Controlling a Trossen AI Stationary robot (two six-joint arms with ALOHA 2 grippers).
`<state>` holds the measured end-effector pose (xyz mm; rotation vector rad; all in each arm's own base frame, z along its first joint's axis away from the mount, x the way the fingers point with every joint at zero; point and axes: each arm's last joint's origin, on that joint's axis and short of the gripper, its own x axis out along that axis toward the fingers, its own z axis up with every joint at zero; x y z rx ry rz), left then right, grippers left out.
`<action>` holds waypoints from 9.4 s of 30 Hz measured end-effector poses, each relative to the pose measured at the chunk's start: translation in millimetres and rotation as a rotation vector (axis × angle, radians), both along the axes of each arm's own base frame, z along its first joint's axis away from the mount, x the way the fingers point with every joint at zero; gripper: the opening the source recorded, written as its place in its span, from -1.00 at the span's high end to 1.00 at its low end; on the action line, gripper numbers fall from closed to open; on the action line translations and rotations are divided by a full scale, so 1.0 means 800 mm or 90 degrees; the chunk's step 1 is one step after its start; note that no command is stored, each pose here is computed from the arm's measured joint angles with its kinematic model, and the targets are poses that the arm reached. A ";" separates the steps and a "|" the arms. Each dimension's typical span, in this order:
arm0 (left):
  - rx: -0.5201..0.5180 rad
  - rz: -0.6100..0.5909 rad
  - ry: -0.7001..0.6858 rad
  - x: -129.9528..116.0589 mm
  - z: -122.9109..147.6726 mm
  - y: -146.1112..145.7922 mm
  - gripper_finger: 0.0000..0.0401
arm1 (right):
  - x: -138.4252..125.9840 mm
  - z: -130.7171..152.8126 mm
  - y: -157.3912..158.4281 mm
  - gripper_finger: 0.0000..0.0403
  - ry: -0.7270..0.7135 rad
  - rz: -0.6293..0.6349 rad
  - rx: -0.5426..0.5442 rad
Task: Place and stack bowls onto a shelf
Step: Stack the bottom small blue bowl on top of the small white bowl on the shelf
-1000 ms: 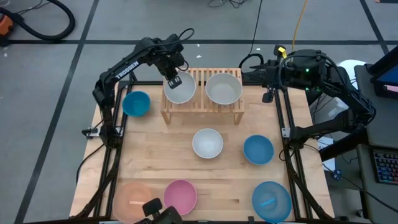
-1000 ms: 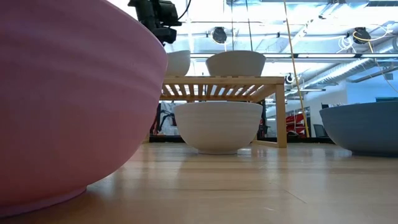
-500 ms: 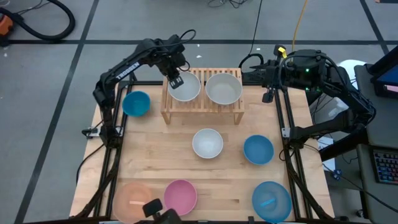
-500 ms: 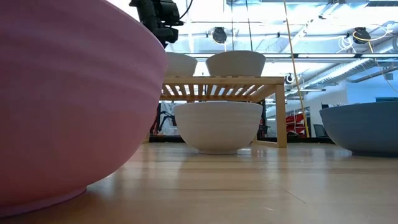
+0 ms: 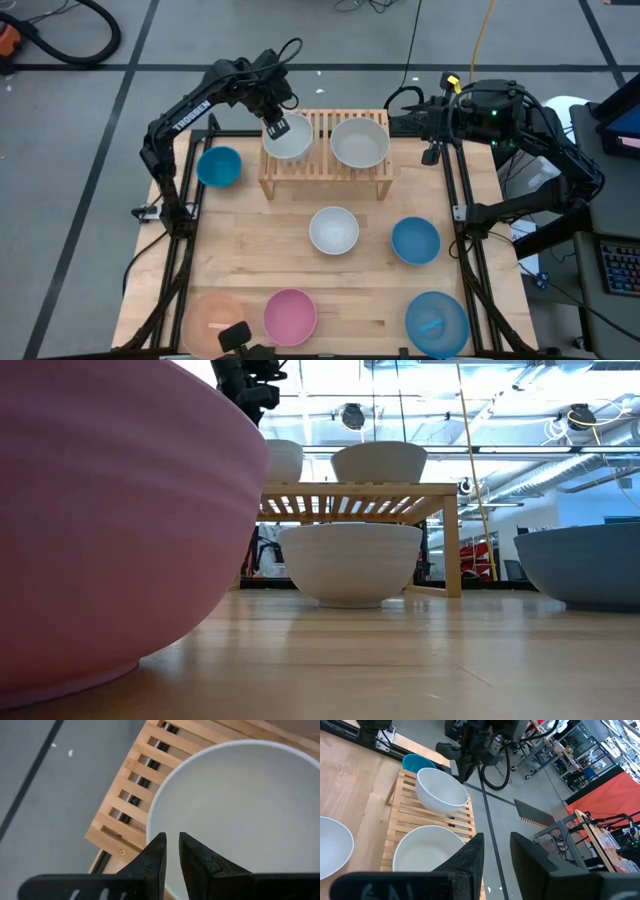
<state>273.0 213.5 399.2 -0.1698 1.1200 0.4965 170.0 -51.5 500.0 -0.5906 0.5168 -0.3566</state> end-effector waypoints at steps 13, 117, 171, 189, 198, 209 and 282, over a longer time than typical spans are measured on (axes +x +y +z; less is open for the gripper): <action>0.078 0.020 -0.143 -0.080 0.093 -0.083 0.71 | -0.054 -0.035 0.014 0.56 0.137 -0.121 0.236; 0.156 0.016 -0.312 -0.225 0.160 -0.193 0.71 | -0.005 -0.386 0.019 0.42 0.495 -0.146 0.607; 0.159 0.010 -0.306 -0.225 0.159 -0.193 0.71 | 0.127 -0.046 -0.035 1.00 0.229 -0.182 0.302; 0.142 0.005 -0.272 -0.229 0.153 -0.195 0.71 | 0.193 -0.035 -0.091 1.00 0.018 -0.055 0.276; 0.137 0.001 -0.257 -0.230 0.151 -0.196 0.71 | 0.220 -0.048 -0.106 1.00 0.004 -0.008 0.259; 0.164 -0.083 -0.197 -0.208 0.145 -0.183 0.71 | 0.234 -0.059 -0.111 1.00 0.011 0.008 0.263; 0.156 -0.639 -0.049 0.031 0.055 -0.323 0.57 | 0.192 -0.084 -0.048 1.00 0.343 0.047 0.226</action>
